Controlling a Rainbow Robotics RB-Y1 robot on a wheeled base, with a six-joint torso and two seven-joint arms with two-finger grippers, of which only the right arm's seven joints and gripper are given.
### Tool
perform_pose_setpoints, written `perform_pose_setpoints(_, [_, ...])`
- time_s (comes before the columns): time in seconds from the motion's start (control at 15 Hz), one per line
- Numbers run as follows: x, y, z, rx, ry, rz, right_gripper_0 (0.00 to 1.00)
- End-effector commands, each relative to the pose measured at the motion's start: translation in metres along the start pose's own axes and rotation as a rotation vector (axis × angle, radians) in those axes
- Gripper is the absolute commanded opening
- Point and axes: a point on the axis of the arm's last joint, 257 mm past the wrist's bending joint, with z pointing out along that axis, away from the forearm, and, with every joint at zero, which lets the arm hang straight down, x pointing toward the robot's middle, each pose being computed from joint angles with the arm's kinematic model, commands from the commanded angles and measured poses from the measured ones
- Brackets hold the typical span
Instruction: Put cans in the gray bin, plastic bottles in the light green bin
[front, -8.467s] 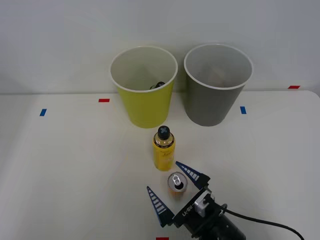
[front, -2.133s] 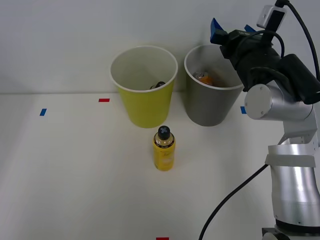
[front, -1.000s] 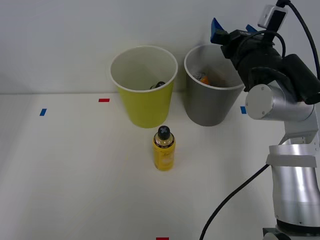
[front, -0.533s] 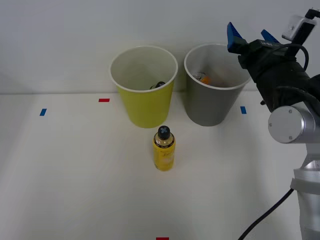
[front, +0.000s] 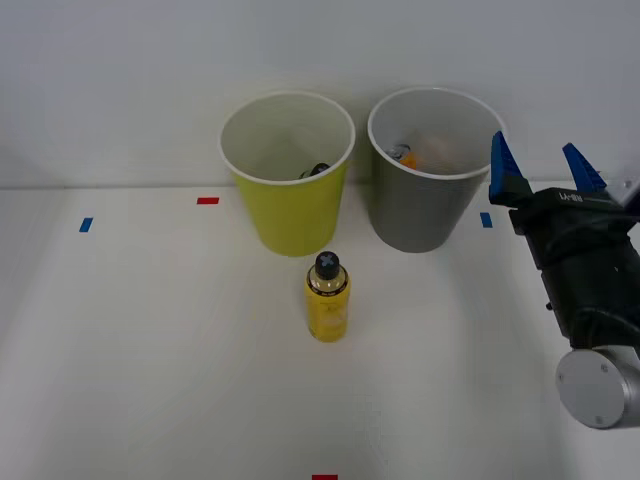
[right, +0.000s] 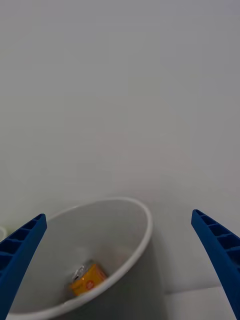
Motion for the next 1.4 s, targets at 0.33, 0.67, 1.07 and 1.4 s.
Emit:
perform_pose_setpoints(0.33, [0.047,-0.023,-0.111,0.076,0.045,-0.103,1.0])
perform_pose_setpoints(0.67, [0.08,-0.026,-0.183,0.077,0.169,-0.29,1.0])
perform_pose_setpoints(1.07, [0.109,-0.035,-0.242,0.157,0.297,-0.281,1.0])
perform_pose_setpoints(1.4, [0.12,-0.044,-0.282,0.212,0.381,-0.284,1.0])
